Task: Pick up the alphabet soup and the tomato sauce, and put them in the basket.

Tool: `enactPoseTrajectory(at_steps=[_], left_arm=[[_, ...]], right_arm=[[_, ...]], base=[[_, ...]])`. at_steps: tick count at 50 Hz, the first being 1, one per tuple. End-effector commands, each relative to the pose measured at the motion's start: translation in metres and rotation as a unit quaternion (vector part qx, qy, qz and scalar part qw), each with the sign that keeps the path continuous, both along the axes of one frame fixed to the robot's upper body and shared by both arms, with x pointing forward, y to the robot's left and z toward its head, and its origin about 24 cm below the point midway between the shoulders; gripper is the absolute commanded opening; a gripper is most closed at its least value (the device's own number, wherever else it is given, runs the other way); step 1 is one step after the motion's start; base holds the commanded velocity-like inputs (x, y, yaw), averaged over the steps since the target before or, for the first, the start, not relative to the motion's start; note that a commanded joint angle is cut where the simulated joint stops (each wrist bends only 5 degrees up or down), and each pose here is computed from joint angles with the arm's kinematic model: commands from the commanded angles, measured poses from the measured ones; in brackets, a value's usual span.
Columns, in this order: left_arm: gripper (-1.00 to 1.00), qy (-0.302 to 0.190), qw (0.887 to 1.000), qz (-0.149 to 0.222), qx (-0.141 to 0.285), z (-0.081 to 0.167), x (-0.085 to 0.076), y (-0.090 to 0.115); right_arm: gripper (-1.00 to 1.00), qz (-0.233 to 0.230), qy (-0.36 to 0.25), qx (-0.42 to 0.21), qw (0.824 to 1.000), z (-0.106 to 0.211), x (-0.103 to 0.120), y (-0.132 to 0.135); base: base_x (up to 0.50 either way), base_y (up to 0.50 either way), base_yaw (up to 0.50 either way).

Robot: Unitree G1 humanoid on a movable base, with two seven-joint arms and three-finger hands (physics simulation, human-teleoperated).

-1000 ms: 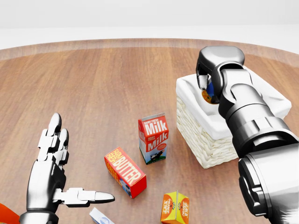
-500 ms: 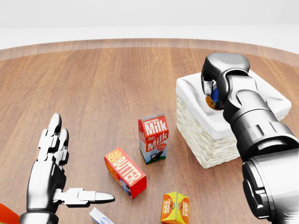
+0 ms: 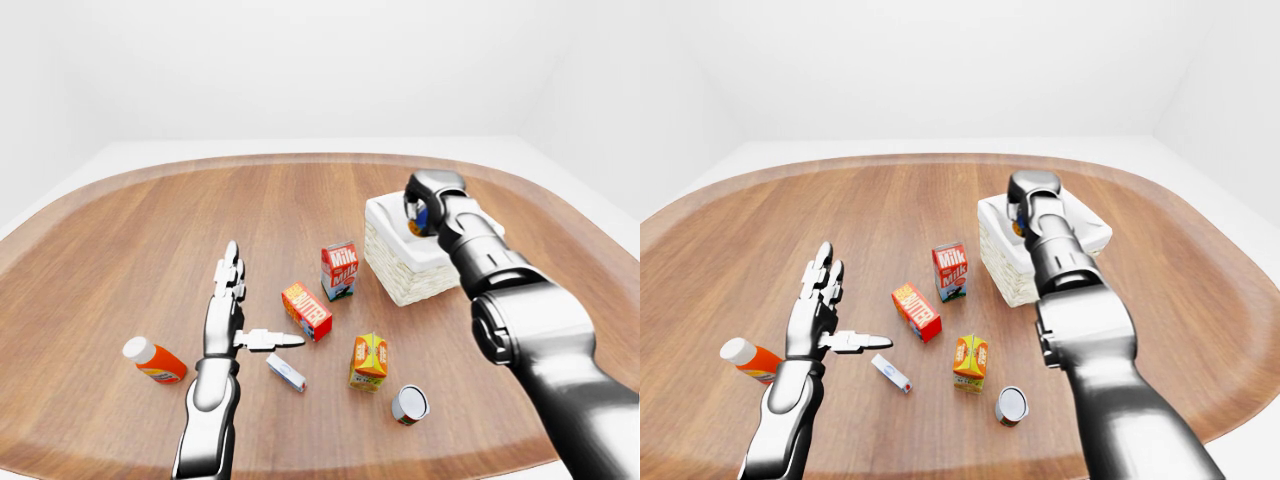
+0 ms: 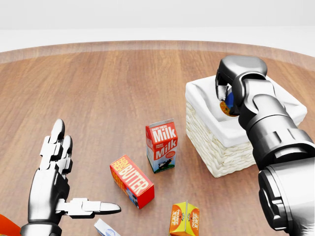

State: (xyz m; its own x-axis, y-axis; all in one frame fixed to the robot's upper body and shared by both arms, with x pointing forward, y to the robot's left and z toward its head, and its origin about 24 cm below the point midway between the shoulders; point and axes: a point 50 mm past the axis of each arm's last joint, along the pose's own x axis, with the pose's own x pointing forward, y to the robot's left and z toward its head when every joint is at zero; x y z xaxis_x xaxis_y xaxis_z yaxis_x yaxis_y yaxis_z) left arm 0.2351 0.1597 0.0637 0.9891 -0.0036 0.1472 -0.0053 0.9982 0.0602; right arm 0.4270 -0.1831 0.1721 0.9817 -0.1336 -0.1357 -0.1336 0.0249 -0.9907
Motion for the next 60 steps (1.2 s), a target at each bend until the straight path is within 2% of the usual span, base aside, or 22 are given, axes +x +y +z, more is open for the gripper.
enactPoseTrajectory(at_steps=[1, 2, 24, 31, 38, 46, 50, 55, 60], left_arm=[[1.00, -0.006, 1.000, 0.006, -0.003, 0.003, 0.000, 0.002], [1.00, -0.006, 1.000, 0.006, -0.003, 0.003, 0.000, 0.002], [1.00, -0.006, 1.000, 0.006, -0.004, 0.003, 0.000, 0.002], [1.00, -0.006, 1.000, 0.006, -0.003, 0.003, 0.000, 0.002], [1.00, -0.006, 1.000, 0.006, -0.003, 0.003, 0.000, 0.002], [1.00, -0.006, 1.000, 0.006, -0.003, 0.003, 0.000, 0.002], [1.00, -0.006, 1.000, 0.006, -0.003, 0.003, 0.000, 0.002], [1.00, -0.006, 1.000, 0.006, -0.003, 0.003, 0.000, 0.002], [1.00, -0.006, 1.000, 0.006, -0.003, 0.003, 0.000, 0.002]], right_arm=[[0.32, 0.003, -0.014, -0.003, 1.000, 0.006, 0.001, 0.002], [1.00, 0.004, -0.013, -0.003, 1.000, 0.006, 0.001, 0.002], [1.00, 0.004, -0.006, -0.004, 1.000, 0.003, 0.001, 0.002], [1.00, 0.005, -0.016, -0.007, 1.000, 0.011, 0.002, 0.003], [1.00, 0.003, -0.037, 0.018, 0.999, 0.019, 0.003, 0.003], [1.00, -0.005, -0.080, 0.106, 0.991, 0.033, 0.005, 0.005], [1.00, -0.006, -0.088, 0.129, 0.988, 0.035, 0.005, 0.007], [1.00, -0.013, -0.100, 0.186, 0.977, 0.037, 0.005, 0.006], [1.00, -0.015, -0.098, 0.192, 0.976, 0.034, 0.005, 0.006]], base=[[0.00, 0.00, 0.00], [0.00, 0.00, 0.00], [0.00, 0.00, 0.00], [0.00, 0.00, 0.00], [0.00, 0.00, 0.00], [0.00, 0.00, 0.00], [0.00, 0.00, 0.00], [0.00, 0.00, 0.00], [0.00, 0.00, 0.00]])
